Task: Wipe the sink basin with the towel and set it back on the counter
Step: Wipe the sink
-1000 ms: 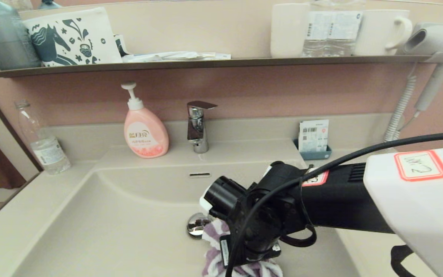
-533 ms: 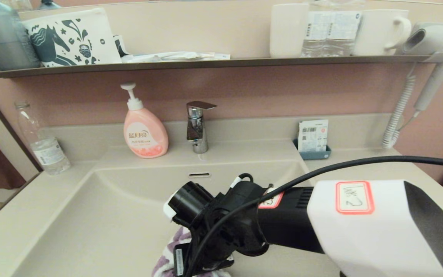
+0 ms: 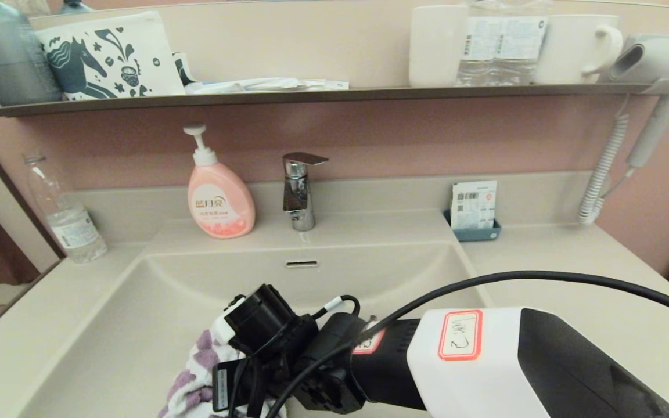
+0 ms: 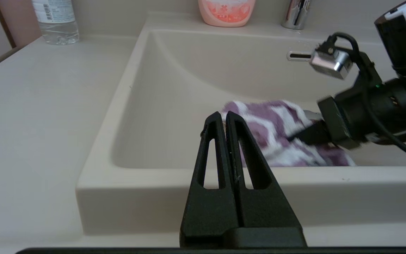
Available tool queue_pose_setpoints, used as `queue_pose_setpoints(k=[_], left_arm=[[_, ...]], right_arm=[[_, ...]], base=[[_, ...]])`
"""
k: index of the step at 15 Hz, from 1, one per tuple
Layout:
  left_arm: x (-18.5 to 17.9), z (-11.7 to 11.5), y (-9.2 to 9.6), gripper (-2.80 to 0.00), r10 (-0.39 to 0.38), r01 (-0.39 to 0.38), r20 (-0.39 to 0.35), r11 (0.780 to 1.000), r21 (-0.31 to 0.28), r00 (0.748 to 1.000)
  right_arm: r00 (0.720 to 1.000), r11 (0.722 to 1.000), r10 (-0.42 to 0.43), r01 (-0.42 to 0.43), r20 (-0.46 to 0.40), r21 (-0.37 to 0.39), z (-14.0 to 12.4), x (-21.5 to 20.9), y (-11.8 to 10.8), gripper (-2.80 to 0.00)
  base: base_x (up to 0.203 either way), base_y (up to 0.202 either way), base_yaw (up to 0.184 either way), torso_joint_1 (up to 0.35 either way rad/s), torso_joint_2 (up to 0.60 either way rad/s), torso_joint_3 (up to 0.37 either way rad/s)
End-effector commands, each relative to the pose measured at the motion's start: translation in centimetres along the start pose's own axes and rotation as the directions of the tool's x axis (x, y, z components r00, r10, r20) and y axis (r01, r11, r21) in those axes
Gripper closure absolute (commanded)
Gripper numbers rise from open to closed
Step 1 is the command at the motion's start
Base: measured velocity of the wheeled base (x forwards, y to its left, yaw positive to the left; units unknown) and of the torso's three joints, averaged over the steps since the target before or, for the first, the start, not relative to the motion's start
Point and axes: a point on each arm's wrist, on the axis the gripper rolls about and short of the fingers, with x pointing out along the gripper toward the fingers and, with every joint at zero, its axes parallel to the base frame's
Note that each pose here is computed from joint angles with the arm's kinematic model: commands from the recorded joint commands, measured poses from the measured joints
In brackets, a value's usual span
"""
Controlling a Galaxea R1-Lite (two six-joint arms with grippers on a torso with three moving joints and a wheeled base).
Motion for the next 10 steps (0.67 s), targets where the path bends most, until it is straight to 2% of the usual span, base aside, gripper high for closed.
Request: queue_pose_setpoints(k=[1,5,10], left_arm=[[0.0,0.0,0.0,0.0,0.0,0.0,-0.001,1.0,-0.001,1.0],[0.0,0.0,0.0,0.0,0.0,0.0,-0.001,1.0,-0.001,1.0],[0.0,0.0,0.0,0.0,0.001,-0.001,-0.001,1.0,-0.001,1.0]], right_arm=[[0.997,1.0,0.007,-0.007,0.079,0.005,0.7,0.6,-0.4,0.0],[0.955,0.997,-0.011,0.031,0.296,-0.064,1.3,4.0,-2.9,0.0],[0.947,0.997,-0.035,0.054,0.319,-0.048,3.6,1.4,-3.1,0.0]], base=[[0.0,0.0,0.0,0.0,0.0,0.0],[0.0,0.0,0.0,0.0,0.0,0.0],[0.0,0.0,0.0,0.0,0.0,0.0]])
